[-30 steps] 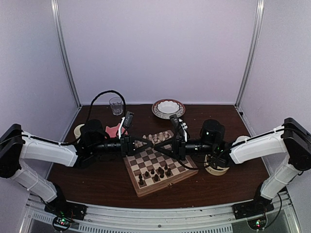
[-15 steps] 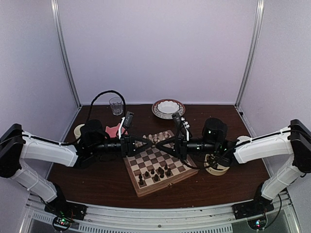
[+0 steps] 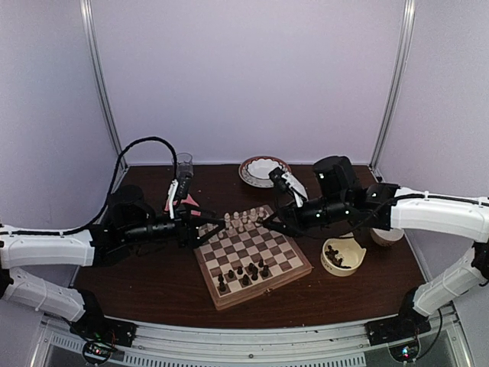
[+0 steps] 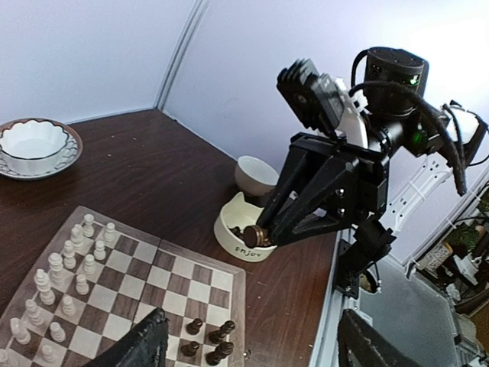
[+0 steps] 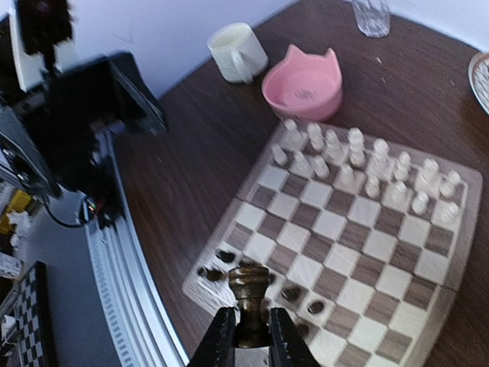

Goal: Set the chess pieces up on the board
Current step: Place the rook at h8.

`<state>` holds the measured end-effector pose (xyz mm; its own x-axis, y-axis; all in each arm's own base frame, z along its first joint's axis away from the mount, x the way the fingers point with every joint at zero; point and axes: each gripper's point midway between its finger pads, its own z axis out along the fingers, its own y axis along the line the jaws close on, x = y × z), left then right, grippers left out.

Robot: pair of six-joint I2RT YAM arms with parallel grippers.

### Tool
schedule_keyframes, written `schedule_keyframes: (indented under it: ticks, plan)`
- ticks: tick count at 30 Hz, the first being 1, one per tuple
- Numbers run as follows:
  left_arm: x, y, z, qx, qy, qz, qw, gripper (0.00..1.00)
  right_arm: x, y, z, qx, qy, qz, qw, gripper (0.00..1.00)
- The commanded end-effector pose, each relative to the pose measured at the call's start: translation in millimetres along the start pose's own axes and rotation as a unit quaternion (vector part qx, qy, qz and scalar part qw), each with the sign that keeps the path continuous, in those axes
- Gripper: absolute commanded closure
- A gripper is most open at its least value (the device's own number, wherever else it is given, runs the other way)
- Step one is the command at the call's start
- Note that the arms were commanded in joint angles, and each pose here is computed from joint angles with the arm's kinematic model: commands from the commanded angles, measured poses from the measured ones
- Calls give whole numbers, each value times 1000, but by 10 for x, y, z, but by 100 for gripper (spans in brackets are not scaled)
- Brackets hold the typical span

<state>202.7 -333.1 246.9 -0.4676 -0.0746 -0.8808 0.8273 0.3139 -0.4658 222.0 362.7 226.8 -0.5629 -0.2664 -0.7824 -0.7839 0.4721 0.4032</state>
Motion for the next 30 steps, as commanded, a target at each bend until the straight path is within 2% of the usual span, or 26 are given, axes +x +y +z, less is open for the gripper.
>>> schedule_keyframes:
  ticks: [1,3,5,9,15,23,26,30]
  plan:
    - [33,188,-92,-63,6,54,997,24,616,-383,-328,123,185,2,975,86]
    - [27,192,-104,-65,5,59,996,24,653,-452,-422,155,227,10,961,93]
    - [25,197,-112,-69,7,62,996,24,714,-493,-481,172,260,12,950,96]
    - [10,204,-140,-76,7,67,995,24,760,-637,-509,211,300,12,930,96]
    - [19,213,-134,-78,10,65,995,24,1009,-886,-512,263,401,6,878,98]
    - [-10,260,-190,-98,1,63,993,25,1179,-1064,-224,262,460,5,848,99]
    - [-15,446,-282,-156,-4,55,986,25,1172,-1112,-136,264,473,4,840,99]
    - [-52,664,-437,-230,-15,52,972,25,1228,-1183,-112,272,507,0,818,99]
